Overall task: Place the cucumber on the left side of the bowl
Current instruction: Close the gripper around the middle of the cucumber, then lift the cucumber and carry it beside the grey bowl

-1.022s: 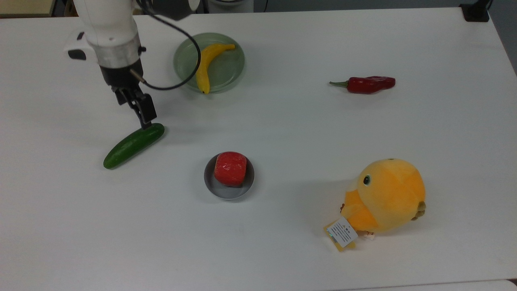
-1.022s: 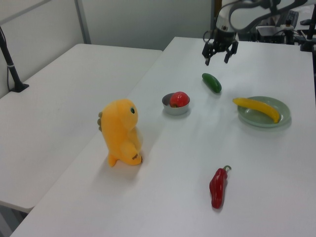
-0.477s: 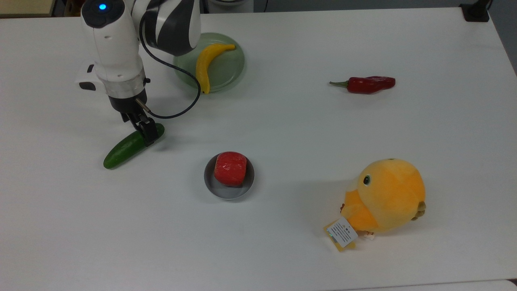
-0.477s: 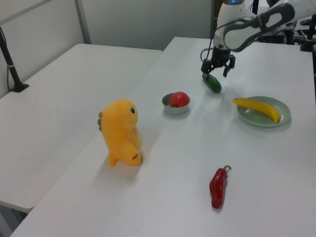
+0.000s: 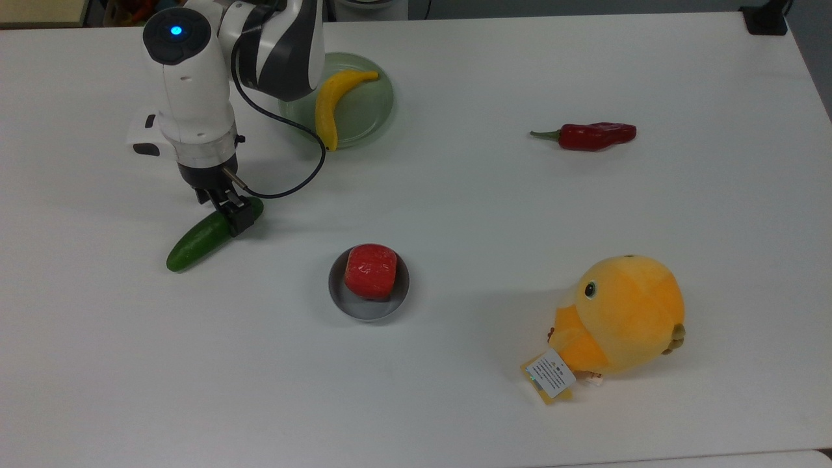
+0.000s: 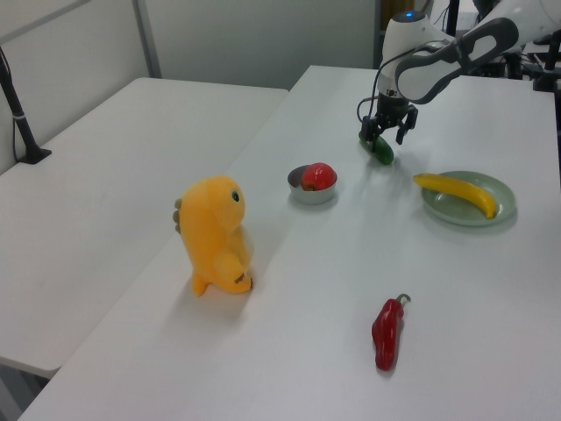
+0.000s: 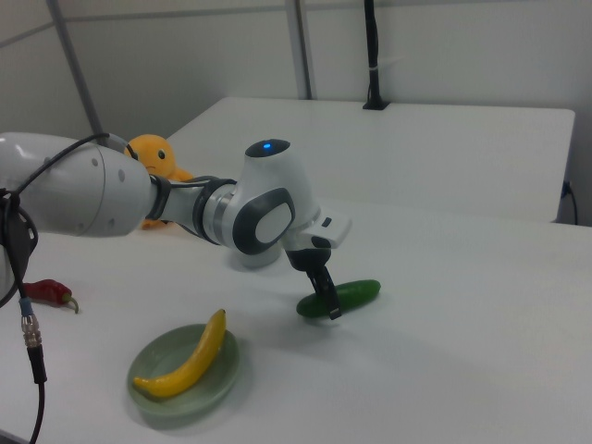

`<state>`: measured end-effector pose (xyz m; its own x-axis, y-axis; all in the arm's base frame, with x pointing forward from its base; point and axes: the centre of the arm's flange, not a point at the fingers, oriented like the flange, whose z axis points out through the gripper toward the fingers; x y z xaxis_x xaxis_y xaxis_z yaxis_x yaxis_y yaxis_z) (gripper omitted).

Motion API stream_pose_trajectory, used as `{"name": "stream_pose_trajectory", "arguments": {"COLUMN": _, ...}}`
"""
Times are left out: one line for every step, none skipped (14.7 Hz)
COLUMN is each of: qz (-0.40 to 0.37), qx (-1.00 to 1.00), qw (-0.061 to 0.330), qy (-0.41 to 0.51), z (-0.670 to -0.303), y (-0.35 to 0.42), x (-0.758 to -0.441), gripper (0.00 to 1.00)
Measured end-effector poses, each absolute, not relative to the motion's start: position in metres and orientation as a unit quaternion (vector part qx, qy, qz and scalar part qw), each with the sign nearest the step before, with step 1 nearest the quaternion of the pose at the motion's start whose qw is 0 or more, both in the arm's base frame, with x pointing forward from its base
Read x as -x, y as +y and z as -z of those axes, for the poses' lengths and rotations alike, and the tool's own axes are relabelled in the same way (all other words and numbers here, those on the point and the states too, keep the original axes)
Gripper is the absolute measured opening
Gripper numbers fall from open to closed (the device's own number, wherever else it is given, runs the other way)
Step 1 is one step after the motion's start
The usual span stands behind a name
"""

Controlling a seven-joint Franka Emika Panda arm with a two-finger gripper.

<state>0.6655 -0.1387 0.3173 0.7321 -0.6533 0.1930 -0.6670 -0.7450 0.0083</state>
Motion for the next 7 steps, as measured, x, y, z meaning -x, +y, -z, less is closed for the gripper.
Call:
{"name": "stream_pose_trajectory", "arguments": {"qz": -0.087, "qx": -0.931, "qw": 0.042, "qy": -0.353, "z": -0.314, "y": -0.140, "x": -0.665, "gripper": 0.68}}
{"name": "stream_pose_trajectory", "arguments": {"qz": -0.087, "qx": -0.931, "qw": 0.047, "qy": -0.350, "z": -0.310, "y": -0.142, "x": -0.665, "gripper": 0.68}}
{"name": "stream_pose_trajectory", "arguments": {"qz": -0.089, "qx": -0.932, "qw": 0.050, "qy": -0.348, "z": -0.307, "y": -0.143, "x": -0.666, "gripper": 0.67}}
{"name": "stream_pose_trajectory", "arguments": {"qz": -0.092, "qx": -0.933, "qw": 0.051, "qy": -0.346, "z": -0.303, "y": -0.142, "x": -0.667, "gripper": 0.59}}
{"name": "stream_pose_trajectory", "arguments": {"qz": -0.096, "qx": -0.933, "qw": 0.050, "qy": -0.344, "z": -0.303, "y": -0.141, "x": -0.668, "gripper": 0.49}}
{"name": "stream_pose_trajectory", "arguments": {"qz": -0.096, "qx": -0.933, "qw": 0.051, "qy": -0.343, "z": -0.303, "y": -0.141, "x": -0.668, "gripper": 0.48}}
{"name": "stream_pose_trajectory", "arguments": {"qz": -0.096, "qx": -0.933, "qw": 0.051, "qy": -0.343, "z": -0.303, "y": -0.141, "x": -0.668, "gripper": 0.48}}
